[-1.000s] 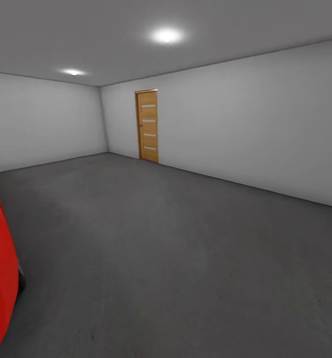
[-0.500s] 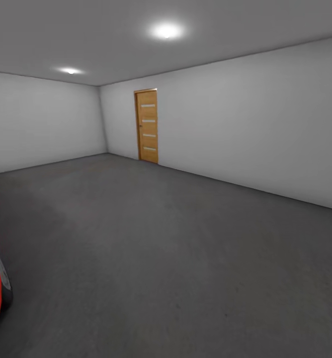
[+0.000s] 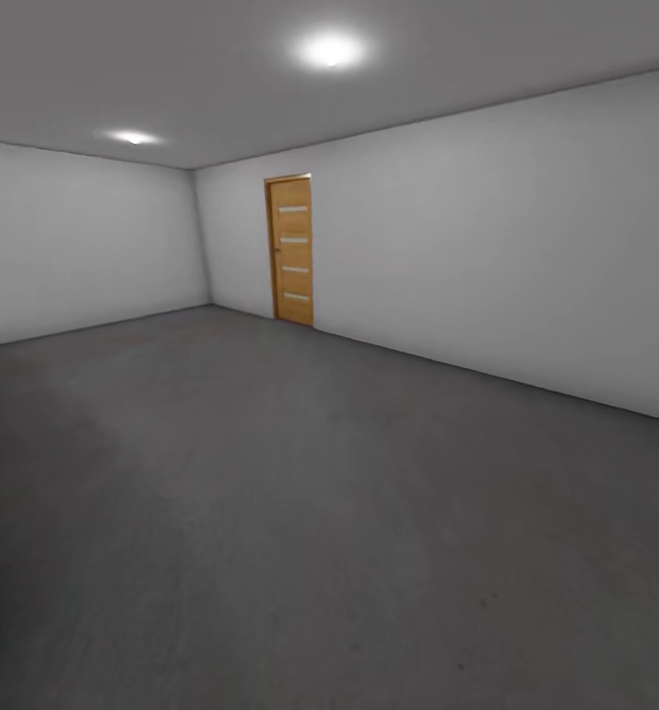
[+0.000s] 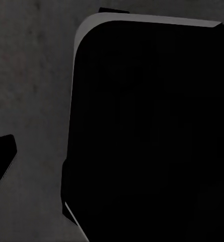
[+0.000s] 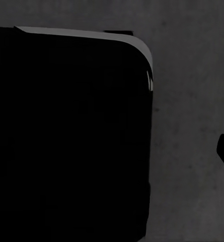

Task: Move the two storage containers from the living room to the garage. In the garage, place one container on the floor and stack the other container on top of it (either order is fine).

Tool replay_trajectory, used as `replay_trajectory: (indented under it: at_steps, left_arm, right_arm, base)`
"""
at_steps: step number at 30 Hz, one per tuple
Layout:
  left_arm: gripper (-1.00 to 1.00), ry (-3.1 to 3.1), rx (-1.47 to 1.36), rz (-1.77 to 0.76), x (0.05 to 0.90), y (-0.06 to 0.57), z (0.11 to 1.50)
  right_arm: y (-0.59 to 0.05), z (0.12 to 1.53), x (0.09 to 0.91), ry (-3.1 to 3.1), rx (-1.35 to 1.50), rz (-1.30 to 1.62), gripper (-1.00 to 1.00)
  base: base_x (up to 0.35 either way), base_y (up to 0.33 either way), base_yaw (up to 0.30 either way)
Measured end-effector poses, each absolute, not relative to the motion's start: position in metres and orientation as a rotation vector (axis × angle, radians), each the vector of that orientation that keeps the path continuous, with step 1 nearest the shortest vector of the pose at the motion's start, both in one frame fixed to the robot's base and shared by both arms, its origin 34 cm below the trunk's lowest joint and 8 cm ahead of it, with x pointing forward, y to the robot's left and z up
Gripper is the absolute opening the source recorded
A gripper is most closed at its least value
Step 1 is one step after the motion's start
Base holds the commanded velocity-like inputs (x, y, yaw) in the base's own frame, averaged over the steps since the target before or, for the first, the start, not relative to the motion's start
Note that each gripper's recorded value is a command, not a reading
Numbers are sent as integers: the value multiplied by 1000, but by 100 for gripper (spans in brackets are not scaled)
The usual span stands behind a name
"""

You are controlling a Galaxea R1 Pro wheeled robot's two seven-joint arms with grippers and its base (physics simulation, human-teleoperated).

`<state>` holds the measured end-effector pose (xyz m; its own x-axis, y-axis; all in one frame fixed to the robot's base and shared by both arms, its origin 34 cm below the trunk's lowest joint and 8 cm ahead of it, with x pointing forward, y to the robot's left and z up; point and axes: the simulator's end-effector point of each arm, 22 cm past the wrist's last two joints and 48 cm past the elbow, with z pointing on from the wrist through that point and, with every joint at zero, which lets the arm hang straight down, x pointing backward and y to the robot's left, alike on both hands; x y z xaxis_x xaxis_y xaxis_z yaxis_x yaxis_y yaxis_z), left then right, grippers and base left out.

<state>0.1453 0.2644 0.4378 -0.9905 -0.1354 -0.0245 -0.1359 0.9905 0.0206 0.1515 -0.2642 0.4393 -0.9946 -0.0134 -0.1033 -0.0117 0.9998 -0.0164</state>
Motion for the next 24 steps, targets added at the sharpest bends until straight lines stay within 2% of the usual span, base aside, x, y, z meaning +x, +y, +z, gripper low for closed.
replay_trajectory:
  at_steps: [15, 24]
  left_arm:
    - [100, 3106, -259, 38, 146, 265, 438]
    - [100, 3099, -316, 39, 146, 265, 438]
  right_arm:
    - [-266, 439, 151, 3040, -4, -28, 100]
    - [-266, 439, 152, 3036, -6, -29, 100]
  base:
    - [326, 0, 3]
    - [326, 0, 230]
